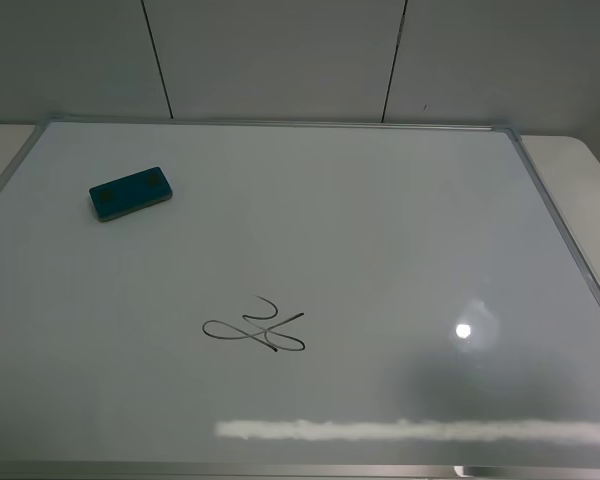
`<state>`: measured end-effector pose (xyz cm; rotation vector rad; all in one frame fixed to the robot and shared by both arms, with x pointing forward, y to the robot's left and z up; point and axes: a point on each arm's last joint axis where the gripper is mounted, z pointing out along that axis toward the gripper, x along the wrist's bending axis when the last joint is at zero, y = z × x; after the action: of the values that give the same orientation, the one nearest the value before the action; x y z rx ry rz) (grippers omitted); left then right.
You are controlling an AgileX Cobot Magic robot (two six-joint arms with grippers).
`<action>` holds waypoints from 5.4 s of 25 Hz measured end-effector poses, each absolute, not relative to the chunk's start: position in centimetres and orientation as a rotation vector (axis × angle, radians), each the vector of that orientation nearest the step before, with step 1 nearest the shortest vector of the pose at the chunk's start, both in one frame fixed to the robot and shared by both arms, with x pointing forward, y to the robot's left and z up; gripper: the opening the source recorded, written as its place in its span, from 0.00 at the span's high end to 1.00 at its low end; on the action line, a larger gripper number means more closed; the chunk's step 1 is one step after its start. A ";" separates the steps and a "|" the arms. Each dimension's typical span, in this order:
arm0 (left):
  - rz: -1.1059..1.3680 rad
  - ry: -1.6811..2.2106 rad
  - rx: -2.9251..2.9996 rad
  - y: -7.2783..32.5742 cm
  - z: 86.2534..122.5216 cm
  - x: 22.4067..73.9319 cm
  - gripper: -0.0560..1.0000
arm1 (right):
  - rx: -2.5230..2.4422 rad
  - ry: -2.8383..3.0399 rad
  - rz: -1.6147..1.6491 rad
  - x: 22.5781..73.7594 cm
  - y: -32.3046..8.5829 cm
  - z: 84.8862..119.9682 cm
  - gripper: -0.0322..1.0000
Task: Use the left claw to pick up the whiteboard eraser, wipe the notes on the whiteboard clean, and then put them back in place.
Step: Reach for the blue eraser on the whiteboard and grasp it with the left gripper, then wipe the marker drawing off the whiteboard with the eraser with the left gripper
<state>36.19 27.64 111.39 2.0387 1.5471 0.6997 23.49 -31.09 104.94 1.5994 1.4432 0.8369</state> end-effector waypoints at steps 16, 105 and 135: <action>0.634 1.463 2.380 24.7 106.5 49.6 0.01 | 1.599 1.443 0.837 23.5 -31.1 104.9 0.01; 0.263 0.852 2.861 28.3 91.2 66.4 0.01 | 1.599 1.443 0.837 23.5 -31.1 104.9 0.01; 0.197 0.953 2.818 28.1 91.3 66.1 0.42 | 1.599 1.443 0.837 23.5 -31.1 104.9 0.01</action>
<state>66.09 28.12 91.31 2.8178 0.9532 0.1966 23.49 -31.09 104.94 1.5994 1.4432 0.8369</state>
